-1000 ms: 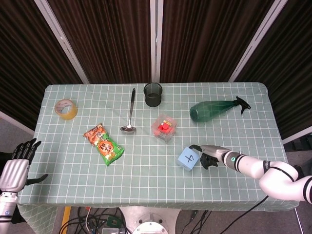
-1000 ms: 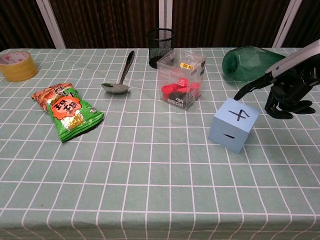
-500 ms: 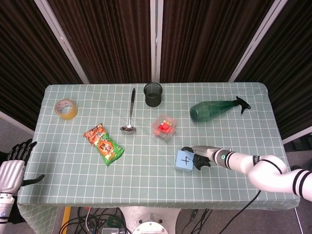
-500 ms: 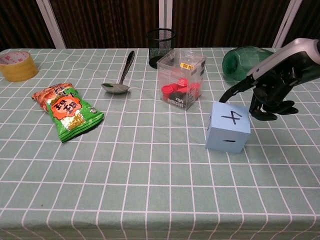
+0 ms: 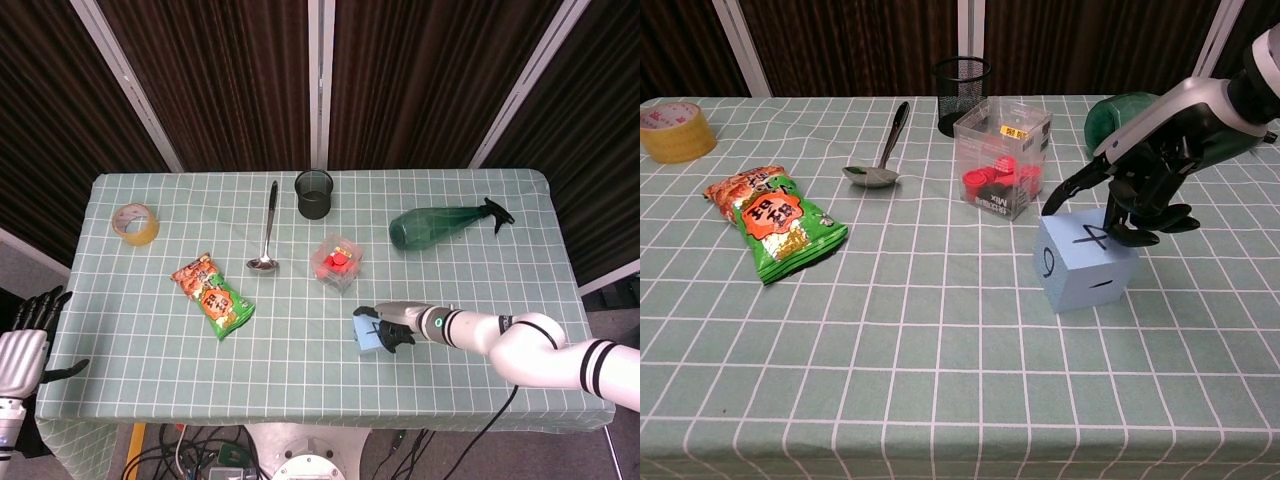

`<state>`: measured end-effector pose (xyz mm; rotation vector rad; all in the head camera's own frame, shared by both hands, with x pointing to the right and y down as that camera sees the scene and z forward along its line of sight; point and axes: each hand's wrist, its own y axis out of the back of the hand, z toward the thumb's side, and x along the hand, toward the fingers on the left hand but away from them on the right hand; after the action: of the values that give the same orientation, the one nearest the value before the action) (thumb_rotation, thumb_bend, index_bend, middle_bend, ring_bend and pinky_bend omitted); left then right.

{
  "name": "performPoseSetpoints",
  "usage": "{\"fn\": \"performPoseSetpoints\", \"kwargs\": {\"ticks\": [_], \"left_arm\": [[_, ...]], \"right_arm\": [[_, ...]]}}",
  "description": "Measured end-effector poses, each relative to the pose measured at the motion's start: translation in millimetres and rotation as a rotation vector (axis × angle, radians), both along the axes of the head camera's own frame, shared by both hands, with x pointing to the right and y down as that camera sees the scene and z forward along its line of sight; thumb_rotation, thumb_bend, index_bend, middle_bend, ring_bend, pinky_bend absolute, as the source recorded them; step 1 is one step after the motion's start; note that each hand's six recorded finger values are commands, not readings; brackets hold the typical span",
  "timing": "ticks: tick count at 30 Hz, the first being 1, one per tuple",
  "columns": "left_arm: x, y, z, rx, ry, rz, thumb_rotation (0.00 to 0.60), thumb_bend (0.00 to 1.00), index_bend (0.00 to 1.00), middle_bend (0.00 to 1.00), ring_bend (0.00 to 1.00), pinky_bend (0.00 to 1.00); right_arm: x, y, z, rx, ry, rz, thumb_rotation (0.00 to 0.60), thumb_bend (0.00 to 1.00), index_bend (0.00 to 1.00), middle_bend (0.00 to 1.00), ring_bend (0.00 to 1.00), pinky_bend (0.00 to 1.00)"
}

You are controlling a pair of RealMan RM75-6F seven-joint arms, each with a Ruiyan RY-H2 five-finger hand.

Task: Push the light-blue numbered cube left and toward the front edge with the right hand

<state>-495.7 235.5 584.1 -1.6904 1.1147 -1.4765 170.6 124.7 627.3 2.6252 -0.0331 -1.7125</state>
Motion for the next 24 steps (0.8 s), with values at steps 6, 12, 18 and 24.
{"fn": "performPoseSetpoints", "kwargs": {"ticks": [6, 12, 18, 24], "left_arm": [[-4.4, 2.0, -1.3, 0.002, -0.002, -0.009, 0.600, 0.00, 0.04, 0.00, 0.00, 0.03], [-3.1, 2.1, -1.3, 0.004, 0.001, -0.006, 0.600, 0.00, 0.04, 0.00, 0.00, 0.03], [-1.9, 1.6, -1.1, 0.003, 0.000, -0.002, 0.600, 0.00, 0.04, 0.00, 0.00, 0.03], [-2.0, 2.0, -1.3, 0.002, -0.002, -0.002, 0.600, 0.00, 0.04, 0.00, 0.00, 0.03]], "right_arm": [[-5.3, 3.7, -0.4, -0.003, 0.000, -0.028, 0.600, 1.00, 0.13, 0.93, 0.81, 0.72], [-5.6, 7.5, -3.0, -0.005, 0.003, -0.040, 0.600, 1.00, 0.14, 0.93, 0.81, 0.72], [-6.3, 13.2, -4.7, -0.012, 0.006, -0.066, 0.600, 1.00, 0.17, 0.93, 0.81, 0.72], [-7.5, 18.9, -5.7, -0.019, 0.004, -0.089, 0.600, 1.00, 0.21, 0.93, 0.81, 0.72]]}}
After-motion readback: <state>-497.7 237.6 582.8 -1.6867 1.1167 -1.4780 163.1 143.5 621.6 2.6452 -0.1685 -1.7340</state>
